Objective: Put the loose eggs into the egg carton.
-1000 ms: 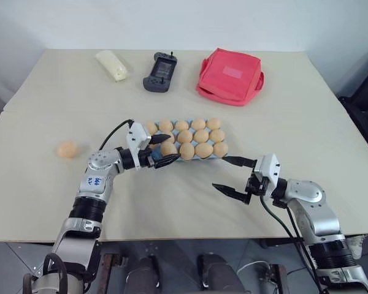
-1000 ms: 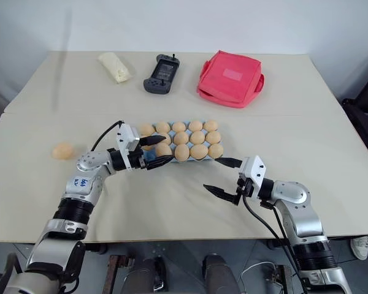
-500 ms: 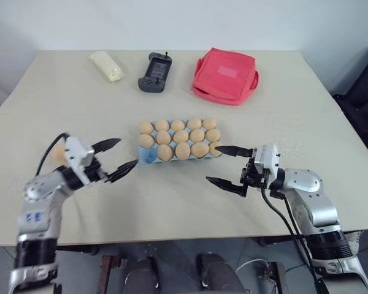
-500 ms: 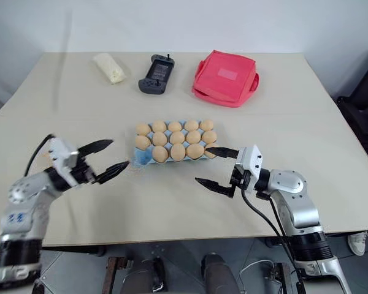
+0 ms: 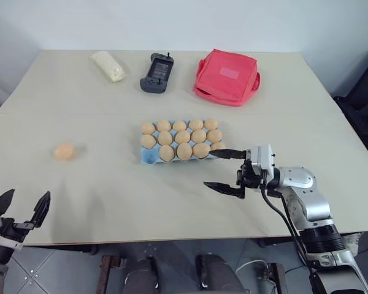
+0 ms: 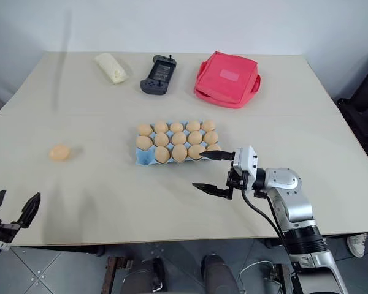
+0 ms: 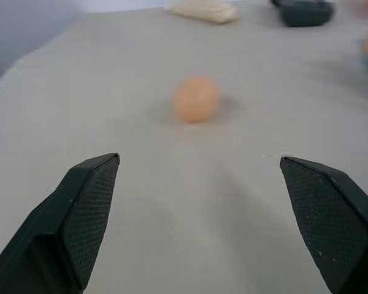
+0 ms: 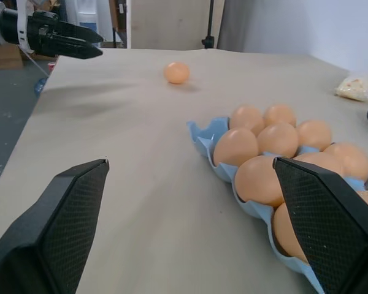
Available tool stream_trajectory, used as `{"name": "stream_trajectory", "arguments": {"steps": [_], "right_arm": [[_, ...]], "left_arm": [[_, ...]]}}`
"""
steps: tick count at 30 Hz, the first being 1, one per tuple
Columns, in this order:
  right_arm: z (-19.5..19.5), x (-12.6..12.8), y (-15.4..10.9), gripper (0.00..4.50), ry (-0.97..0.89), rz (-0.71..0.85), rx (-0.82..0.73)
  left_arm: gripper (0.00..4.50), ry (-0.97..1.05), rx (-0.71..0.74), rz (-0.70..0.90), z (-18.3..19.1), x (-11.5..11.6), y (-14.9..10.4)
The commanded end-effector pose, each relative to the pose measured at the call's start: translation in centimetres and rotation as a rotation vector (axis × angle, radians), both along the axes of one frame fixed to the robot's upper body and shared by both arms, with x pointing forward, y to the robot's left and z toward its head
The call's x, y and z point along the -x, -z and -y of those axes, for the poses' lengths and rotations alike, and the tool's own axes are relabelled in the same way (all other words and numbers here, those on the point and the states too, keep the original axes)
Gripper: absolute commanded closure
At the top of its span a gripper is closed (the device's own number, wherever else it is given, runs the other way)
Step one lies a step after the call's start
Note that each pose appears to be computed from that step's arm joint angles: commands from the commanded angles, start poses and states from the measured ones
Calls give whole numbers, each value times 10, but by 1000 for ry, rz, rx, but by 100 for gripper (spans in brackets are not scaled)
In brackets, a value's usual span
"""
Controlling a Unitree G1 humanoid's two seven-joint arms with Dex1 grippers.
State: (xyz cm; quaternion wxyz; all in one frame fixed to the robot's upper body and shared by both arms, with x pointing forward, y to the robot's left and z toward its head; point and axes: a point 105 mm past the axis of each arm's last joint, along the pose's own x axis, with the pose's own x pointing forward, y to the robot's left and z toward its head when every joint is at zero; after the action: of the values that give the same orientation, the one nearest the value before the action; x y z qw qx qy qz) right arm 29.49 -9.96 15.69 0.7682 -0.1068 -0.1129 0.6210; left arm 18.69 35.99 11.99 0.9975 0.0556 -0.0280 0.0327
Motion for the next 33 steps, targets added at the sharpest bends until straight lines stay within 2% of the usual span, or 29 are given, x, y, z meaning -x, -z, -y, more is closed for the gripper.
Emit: {"name": "stream_trajectory", "arguments": {"steps": [1,6,15,21,26,29,33], "right_arm": [[1,3,-6,0,-20,22,-6],[0,2,-6,0,-15,18,1],[-3,-1,-6,0,1,18,10],[-3,-1,-6,0,21,18,5],[-3,-1,-7,0,33,20,-2],[-3,0,-7,0,38,18,-2],[-3,0,-7,0,43,15,-3]], "left_arm": [[3,-33,-2,60,-5,0,-12],[3,39,11,152,8,-44,-38],[3,65,26,120,-1,-118,-43],[3,96,34,1,1,-148,-21],[3,95,52,-32,0,-160,-13],[57,95,46,-22,-2,-162,-15],[182,179,8,-14,9,-161,-18]]}}
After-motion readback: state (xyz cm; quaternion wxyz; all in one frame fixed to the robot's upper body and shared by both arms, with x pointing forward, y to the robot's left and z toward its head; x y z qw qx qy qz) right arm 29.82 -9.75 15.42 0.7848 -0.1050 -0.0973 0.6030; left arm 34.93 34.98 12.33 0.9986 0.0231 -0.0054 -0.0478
